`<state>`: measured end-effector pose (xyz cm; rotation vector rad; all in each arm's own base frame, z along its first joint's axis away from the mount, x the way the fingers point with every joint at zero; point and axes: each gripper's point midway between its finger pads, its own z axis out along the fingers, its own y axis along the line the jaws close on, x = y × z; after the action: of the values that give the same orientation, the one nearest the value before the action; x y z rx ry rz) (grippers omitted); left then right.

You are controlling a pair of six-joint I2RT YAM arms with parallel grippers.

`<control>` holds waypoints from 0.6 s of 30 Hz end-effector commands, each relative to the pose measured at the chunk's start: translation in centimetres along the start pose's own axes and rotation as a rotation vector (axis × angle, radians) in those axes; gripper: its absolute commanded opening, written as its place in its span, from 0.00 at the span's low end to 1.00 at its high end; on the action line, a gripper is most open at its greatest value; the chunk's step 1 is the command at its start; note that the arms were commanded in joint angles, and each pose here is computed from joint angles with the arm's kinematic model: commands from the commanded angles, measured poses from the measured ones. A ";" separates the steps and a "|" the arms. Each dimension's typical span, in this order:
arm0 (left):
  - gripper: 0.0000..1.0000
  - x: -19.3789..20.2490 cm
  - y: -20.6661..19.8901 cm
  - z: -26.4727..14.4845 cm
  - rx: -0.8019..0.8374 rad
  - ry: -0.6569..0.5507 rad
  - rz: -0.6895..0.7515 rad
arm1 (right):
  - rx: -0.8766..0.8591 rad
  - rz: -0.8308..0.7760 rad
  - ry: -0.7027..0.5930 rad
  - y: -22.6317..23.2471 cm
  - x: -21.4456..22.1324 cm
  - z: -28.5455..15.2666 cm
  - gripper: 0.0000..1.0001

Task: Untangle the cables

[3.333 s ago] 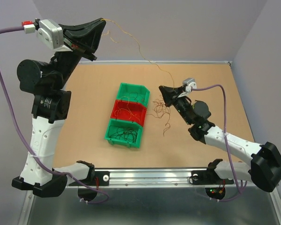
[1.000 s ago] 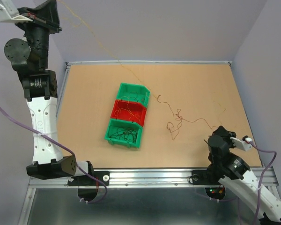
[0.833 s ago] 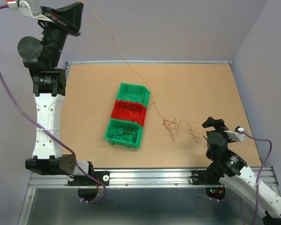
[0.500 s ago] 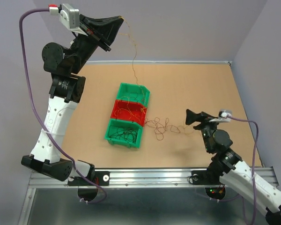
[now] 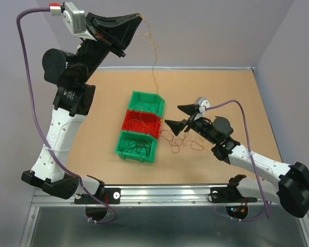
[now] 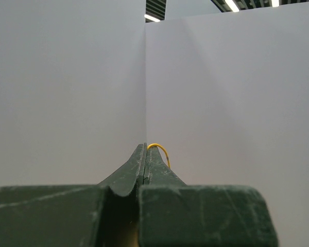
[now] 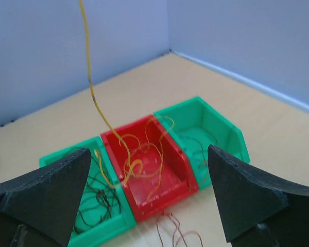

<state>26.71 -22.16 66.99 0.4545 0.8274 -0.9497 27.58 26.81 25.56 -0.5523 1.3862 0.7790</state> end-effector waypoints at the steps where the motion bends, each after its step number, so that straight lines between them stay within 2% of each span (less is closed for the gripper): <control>1: 0.00 -3.2 -1.8 0.4 0.038 -0.079 0.050 | -0.183 -0.097 -0.225 3.3 -8.1 1.9 0.99; 6: 0.00 -3.2 -2.4 0.9 0.051 -0.085 0.039 | -0.211 -0.101 -0.244 3.4 -9.9 4.7 0.95; 7: 0.00 -3.2 -2.8 1.0 0.061 -0.088 0.031 | -0.208 -0.095 -0.240 3.3 -9.9 5.3 0.88; 9: 0.00 -3.3 -3.0 1.4 0.067 -0.094 0.030 | -0.216 -0.085 -0.222 3.2 -9.3 6.2 0.81; 10: 0.00 -4.1 -3.2 1.5 0.067 -0.113 0.037 | -0.209 -0.073 -0.197 2.9 -8.2 7.1 0.74; 12: 0.00 -4.0 -3.2 2.2 0.065 -0.122 0.033 | -0.201 -0.060 -0.169 2.5 -6.9 7.9 0.70; 13: 0.00 -5.2 -3.4 2.3 0.062 -0.148 0.041 | -0.192 -0.044 -0.142 2.1 -5.6 8.7 0.63; 15: 0.00 -6.0 -3.5 3.2 0.069 -0.173 0.040 | -0.178 -0.010 -0.114 1.7 -4.2 9.6 0.57; 16: 0.00 -6.1 -3.4 3.5 0.065 -0.169 0.035 | -0.146 0.007 -0.087 0.9 -2.8 10.3 0.47; 18: 0.00 -5.8 -3.0 4.3 0.063 -0.167 0.031 | -0.113 0.029 -0.078 0.2 -1.7 10.7 0.42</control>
<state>25.73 -24.68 71.13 0.4578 0.7353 -0.9893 32.80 34.31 26.55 -0.6616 1.3371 0.8965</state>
